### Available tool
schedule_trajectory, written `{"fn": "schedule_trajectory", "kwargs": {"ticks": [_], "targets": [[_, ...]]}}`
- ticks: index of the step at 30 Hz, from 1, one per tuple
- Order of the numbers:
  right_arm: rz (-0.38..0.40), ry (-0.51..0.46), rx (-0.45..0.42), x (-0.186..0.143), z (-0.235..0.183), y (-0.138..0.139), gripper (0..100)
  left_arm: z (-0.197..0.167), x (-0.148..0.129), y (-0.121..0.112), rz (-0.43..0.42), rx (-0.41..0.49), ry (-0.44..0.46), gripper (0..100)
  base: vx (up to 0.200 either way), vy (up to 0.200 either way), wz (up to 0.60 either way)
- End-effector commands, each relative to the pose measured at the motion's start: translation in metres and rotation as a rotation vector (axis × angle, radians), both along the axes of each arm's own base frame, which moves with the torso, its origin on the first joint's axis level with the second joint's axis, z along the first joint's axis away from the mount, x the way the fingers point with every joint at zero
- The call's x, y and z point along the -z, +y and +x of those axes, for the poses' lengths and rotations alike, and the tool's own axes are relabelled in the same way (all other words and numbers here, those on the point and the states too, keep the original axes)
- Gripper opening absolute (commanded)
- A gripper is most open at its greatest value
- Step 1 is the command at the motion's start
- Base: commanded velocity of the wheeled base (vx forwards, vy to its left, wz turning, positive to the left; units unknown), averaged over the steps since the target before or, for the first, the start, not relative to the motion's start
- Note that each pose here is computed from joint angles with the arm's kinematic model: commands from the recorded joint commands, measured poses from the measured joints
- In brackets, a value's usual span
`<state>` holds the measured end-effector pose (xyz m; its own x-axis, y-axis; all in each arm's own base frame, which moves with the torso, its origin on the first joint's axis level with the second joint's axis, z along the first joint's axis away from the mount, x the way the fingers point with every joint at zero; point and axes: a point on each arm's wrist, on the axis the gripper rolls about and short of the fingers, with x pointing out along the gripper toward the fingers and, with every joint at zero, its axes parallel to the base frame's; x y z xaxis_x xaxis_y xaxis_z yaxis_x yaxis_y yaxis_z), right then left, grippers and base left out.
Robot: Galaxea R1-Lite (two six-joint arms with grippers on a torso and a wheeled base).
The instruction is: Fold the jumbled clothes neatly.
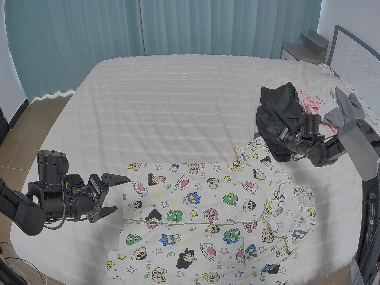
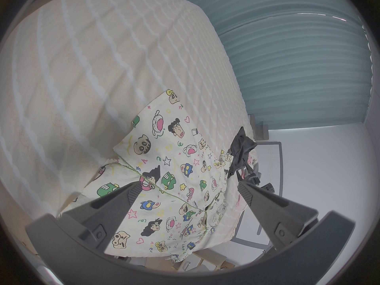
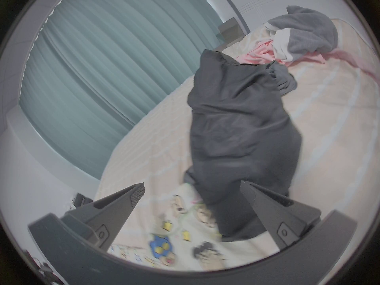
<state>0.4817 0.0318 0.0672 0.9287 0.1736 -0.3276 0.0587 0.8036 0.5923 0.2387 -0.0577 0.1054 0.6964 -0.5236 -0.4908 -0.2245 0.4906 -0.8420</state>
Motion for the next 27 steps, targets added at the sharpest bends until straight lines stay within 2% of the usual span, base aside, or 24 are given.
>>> {"fn": "schedule_trajectory", "kwargs": {"ticks": [1,5,8,15,22,27], "targets": [[-0.052,0.028,-0.003,0.000,-0.015,-0.034,100,-0.002,0.001,-0.004,0.000,0.019,0.004,100,0.000,0.000,0.00],[-0.080,0.060,-0.042,0.025,-0.009,-0.028,100,-0.003,0.001,-0.005,0.000,0.021,0.003,100,0.000,0.000,0.00],[-0.077,0.059,-0.109,0.031,-0.006,-0.010,100,-0.003,0.001,-0.005,-0.002,0.021,-0.006,100,0.000,0.000,0.00],[-0.099,0.097,-0.182,0.055,-0.002,0.020,100,-0.003,0.001,-0.005,-0.002,0.022,-0.011,100,0.000,0.000,0.00],[-0.118,0.114,-0.186,0.060,-0.005,0.020,100,-0.003,0.002,-0.005,-0.001,0.023,-0.008,100,0.000,0.000,0.00],[-0.130,0.122,-0.139,0.057,-0.009,0.002,100,-0.003,0.002,-0.005,-0.001,0.023,-0.010,100,0.000,0.000,0.00]]}}
